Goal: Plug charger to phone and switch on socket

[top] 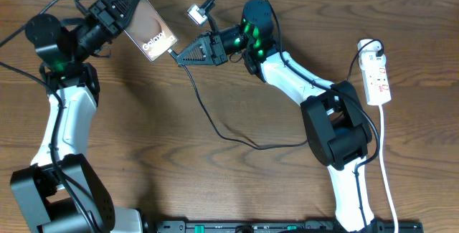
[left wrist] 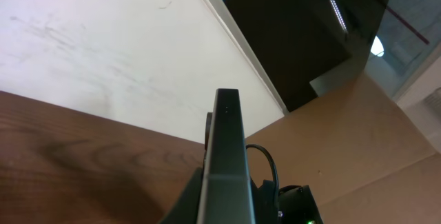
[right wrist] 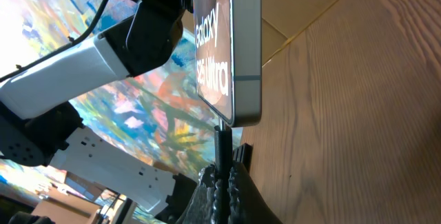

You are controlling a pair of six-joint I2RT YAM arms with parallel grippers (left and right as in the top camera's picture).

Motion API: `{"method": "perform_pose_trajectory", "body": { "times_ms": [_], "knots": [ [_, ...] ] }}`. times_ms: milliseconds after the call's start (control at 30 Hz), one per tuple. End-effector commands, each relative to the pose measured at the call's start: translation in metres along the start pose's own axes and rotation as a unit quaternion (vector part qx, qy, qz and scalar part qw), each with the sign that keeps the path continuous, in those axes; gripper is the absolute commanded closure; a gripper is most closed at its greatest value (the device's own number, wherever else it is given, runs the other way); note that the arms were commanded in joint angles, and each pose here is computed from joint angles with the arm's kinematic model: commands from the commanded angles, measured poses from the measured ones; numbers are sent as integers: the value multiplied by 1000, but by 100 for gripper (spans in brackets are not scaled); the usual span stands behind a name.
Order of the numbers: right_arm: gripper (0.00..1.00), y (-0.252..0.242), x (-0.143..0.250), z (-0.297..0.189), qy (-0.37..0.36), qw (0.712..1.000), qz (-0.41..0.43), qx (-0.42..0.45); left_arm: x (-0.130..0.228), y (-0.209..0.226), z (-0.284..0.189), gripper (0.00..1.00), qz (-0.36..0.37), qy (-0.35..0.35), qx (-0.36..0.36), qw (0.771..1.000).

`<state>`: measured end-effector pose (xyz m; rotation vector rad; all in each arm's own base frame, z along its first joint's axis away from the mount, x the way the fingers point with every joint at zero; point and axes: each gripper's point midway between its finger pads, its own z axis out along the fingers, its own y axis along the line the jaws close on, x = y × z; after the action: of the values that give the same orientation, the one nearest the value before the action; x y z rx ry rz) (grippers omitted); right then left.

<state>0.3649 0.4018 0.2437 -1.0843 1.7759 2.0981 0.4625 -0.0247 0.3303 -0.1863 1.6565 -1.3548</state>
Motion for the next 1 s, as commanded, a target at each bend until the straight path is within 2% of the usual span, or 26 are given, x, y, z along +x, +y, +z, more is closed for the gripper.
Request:
{"method": "perform_pose_trajectory", "body": {
  "times_ms": [0,967],
  "knots": [
    [99,-4,1,3,-1,1000,4,0,-3,-15,0,92,17,-2,12,1000],
    [99,-1,4,11,5,1000,0,-5,0,-16,0,93,19,7,16,1000]
  ]
}}
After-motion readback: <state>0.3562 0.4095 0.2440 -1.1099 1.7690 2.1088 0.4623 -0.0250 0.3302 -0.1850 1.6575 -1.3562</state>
